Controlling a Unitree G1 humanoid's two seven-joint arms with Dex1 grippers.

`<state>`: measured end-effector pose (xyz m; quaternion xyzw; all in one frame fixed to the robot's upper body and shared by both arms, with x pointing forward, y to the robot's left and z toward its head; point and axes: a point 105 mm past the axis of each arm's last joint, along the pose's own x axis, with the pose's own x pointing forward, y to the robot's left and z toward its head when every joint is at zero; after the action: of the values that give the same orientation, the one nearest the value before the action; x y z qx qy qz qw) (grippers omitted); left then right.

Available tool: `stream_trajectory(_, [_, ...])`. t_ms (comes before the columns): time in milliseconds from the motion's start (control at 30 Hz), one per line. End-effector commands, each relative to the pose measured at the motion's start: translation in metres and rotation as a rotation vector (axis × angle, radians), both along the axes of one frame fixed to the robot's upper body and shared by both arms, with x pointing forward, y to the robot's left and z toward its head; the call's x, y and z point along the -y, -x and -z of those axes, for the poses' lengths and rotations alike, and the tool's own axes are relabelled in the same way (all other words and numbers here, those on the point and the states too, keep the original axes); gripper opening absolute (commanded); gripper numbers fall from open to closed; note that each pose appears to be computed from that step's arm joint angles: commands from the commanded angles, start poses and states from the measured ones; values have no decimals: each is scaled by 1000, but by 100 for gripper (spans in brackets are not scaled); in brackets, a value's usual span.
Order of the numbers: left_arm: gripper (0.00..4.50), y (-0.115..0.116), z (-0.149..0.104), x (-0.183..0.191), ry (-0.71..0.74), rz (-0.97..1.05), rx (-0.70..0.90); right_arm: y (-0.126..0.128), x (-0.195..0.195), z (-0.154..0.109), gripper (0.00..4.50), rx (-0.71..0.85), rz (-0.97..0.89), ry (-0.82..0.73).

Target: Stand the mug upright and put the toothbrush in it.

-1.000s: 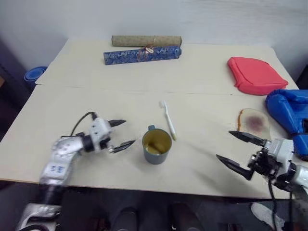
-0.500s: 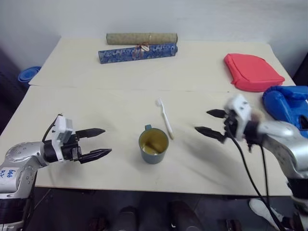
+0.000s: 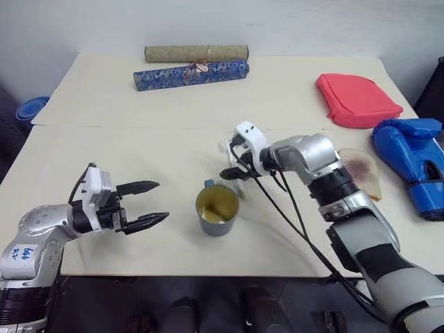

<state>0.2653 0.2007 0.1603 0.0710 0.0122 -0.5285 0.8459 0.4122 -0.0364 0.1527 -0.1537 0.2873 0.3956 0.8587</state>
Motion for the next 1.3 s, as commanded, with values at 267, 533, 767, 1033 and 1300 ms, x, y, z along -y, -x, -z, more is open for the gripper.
stream_trajectory(267, [450,0,-2,1,-29,9,50,-10,26,11,124,-10,23,121])
stream_trajectory(533, [450,3,-10,18,16,85,99,-10,49,-84,16,385,-178,-289])
stream_trajectory(767, [450,7,-8,20,38,124,65,95,62,-163,16,620,-601,-939])
stream_trajectory(1033, [450,4,-1,12,22,101,36,167,11,-118,16,539,-682,-1076])
stream_trajectory(1300, [450,4,1,8,19,85,30,162,-10,-103,16,615,-693,-1048])
